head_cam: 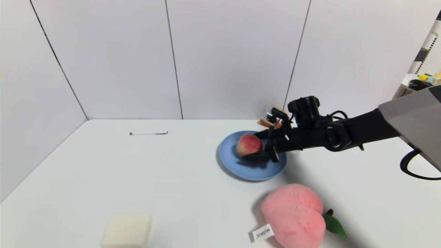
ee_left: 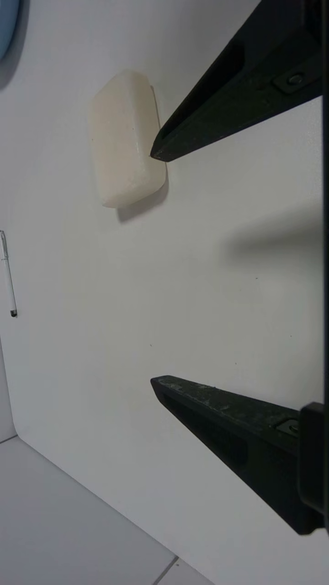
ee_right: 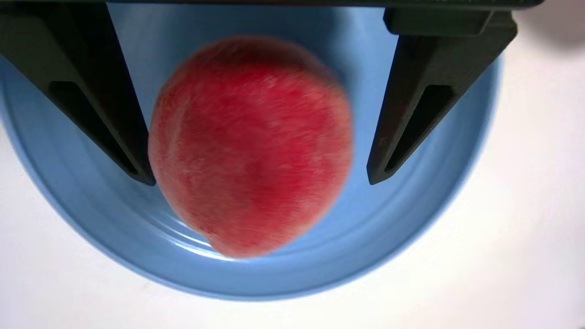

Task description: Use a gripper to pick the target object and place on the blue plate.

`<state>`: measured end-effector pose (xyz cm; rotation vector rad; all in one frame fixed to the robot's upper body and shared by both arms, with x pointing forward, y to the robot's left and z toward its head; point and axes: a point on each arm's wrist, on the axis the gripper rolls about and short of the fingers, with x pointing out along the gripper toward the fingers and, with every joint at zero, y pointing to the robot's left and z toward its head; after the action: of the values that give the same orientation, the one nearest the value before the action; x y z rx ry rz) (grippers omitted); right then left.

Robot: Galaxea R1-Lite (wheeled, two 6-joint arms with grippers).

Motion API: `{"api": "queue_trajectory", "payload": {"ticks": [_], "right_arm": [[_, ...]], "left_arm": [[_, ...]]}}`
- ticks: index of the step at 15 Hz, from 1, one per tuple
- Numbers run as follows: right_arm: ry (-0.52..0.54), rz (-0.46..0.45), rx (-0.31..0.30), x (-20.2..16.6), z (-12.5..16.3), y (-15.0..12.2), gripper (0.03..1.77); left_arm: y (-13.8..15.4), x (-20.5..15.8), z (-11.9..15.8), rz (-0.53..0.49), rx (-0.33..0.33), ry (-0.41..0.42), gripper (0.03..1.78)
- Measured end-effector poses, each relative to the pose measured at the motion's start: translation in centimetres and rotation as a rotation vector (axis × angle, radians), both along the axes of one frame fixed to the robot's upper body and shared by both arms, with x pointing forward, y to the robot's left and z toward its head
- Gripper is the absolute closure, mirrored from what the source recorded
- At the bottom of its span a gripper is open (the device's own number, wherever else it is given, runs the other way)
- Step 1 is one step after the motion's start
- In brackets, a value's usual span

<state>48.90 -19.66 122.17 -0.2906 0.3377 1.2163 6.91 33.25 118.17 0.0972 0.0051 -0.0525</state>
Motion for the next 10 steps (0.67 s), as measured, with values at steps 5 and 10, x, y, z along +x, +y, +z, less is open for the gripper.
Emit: {"api": "queue_trajectory", "payload": {"ticks": [5, 10], "right_arm": [[0.016, -0.102, -0.005, -5.0, 4.7, -5.3, 0.16], [-0.041, -0.294, 0.003, -15.8, 10.1, -12.0, 0.13]], "left_arm": [[0.0, 0.0, 0.0, 0.0, 0.0, 0.0, 0.12], [0.0, 0.0, 0.0, 0.0, 0.0, 0.0, 0.12]]}}
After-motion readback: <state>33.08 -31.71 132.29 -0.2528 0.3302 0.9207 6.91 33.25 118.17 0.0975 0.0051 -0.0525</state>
